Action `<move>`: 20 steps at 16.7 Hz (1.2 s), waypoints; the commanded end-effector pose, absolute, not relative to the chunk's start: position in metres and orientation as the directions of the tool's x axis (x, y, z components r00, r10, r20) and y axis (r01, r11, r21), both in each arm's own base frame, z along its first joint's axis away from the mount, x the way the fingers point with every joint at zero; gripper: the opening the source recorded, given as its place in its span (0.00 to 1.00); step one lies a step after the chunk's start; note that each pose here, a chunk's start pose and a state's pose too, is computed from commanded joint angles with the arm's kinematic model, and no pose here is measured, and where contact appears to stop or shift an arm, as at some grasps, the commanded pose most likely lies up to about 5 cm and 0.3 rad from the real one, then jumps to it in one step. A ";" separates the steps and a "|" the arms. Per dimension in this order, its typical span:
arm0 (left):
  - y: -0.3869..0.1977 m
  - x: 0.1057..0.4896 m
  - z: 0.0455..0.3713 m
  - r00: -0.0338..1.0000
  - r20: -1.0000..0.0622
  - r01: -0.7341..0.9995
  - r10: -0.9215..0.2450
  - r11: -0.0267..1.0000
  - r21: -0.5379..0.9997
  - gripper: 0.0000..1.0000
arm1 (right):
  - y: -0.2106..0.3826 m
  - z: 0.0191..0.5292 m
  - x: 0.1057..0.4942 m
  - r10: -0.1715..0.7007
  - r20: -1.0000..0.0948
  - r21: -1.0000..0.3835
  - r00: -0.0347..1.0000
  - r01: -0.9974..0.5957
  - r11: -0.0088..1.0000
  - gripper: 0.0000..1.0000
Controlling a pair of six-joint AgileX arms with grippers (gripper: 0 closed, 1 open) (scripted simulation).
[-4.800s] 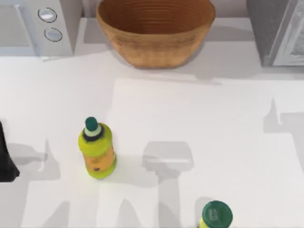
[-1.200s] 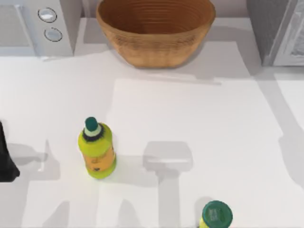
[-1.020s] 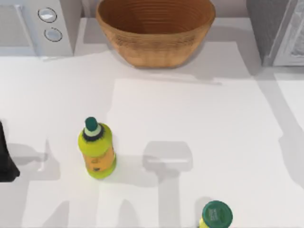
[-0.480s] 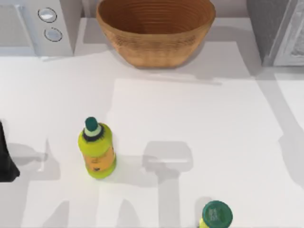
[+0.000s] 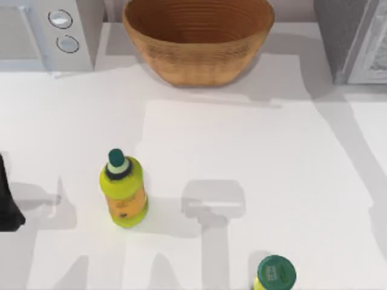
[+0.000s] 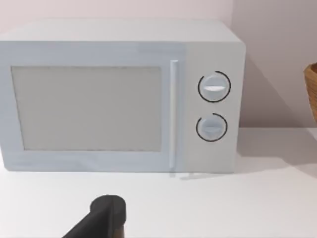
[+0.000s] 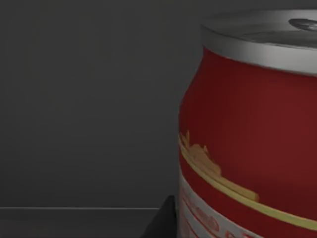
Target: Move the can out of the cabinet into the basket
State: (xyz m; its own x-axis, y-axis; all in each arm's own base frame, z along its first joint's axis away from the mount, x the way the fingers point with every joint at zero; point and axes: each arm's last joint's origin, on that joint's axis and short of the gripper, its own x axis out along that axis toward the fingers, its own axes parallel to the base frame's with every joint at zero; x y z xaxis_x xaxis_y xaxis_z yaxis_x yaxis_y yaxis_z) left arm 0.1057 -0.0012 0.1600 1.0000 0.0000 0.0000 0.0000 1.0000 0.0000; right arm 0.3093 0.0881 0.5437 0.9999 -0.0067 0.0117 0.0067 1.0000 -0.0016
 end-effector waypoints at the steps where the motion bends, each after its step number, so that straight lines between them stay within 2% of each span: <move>1: -0.001 0.106 0.160 1.000 0.000 0.000 0.000 1.000 0.000 1.00 | 0.088 0.551 0.288 -0.007 0.016 0.000 1.000 0.007 1.000 0.00; 4: -0.001 0.106 0.160 1.000 0.000 0.000 0.000 1.000 0.000 1.00 | 0.083 0.565 0.232 -0.006 0.020 0.002 1.000 0.006 1.000 0.00; 6: -0.001 0.106 0.160 1.000 0.000 0.000 0.000 1.000 0.000 1.00 | 0.081 0.567 0.214 -0.006 0.013 0.000 1.000 0.006 1.000 0.00; 12: -0.001 0.106 0.160 1.000 0.000 0.000 0.000 1.000 0.000 1.00 | 0.079 0.566 0.212 -0.007 0.010 0.001 1.000 0.007 1.000 0.00; 15: -0.001 0.106 0.160 1.000 0.000 0.000 0.000 1.000 0.000 1.00 | 0.071 0.561 0.200 -0.002 0.027 0.007 1.000 0.002 1.000 0.00; 20: -0.001 0.106 0.160 1.000 0.000 0.000 0.000 1.000 0.000 1.00 | 0.047 0.517 0.169 -0.003 0.025 0.003 1.000 0.002 1.000 0.00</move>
State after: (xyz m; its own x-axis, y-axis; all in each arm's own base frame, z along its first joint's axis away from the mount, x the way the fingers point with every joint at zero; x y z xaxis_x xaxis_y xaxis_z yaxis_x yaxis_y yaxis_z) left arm 0.1057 -0.0012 0.1600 1.0000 0.0000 0.0000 0.0000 1.0000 0.0000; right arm 0.1694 0.0472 0.5173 0.9997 -0.0025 0.0251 0.0024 1.0000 0.0027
